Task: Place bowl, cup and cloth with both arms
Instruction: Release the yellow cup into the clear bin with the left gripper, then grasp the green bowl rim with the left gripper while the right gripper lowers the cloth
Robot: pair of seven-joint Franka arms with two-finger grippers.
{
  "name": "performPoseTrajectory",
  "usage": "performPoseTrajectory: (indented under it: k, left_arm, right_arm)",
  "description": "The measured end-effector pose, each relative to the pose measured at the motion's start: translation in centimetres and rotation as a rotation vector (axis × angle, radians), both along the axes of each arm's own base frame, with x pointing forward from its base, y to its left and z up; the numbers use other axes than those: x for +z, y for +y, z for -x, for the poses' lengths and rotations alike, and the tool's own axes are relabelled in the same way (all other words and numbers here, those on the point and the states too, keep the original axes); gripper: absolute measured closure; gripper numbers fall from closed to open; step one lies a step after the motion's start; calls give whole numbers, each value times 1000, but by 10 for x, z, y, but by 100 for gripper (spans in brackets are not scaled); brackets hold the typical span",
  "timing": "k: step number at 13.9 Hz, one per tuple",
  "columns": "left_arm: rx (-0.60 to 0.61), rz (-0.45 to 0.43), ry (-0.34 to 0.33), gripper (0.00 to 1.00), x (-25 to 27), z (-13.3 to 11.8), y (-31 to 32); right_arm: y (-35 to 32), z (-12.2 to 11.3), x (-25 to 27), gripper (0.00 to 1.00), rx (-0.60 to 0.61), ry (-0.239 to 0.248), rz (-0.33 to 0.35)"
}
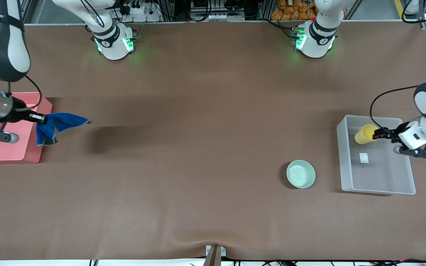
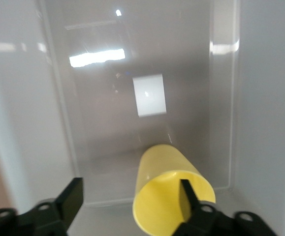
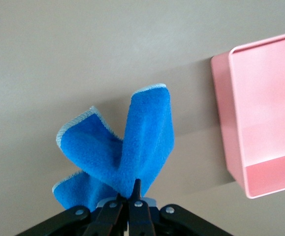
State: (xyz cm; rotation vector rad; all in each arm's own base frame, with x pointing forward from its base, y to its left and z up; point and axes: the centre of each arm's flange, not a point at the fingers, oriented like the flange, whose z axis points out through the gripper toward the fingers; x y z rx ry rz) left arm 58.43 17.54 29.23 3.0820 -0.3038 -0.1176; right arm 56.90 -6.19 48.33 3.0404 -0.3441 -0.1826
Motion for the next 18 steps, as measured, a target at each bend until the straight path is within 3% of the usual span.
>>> performPoseTrajectory:
  k: [1,8,13,18]
  left_arm:
    - [-15,-2,-11,0,20,-8,-7]
    - [-216,77,-92,0,114,-57,-140]
    - [-420,161,-77,0,67,-80,-228]
    - [-612,225,-157,0,-20,-108,-243]
  right_arm:
    - [-4,-2,11,98,16,-19,17]
    - [-111,8,50,98,165,-89,29]
    - [-202,38,49,98,245,-101,36]
    - [-260,43,15,98,315,-110,55]
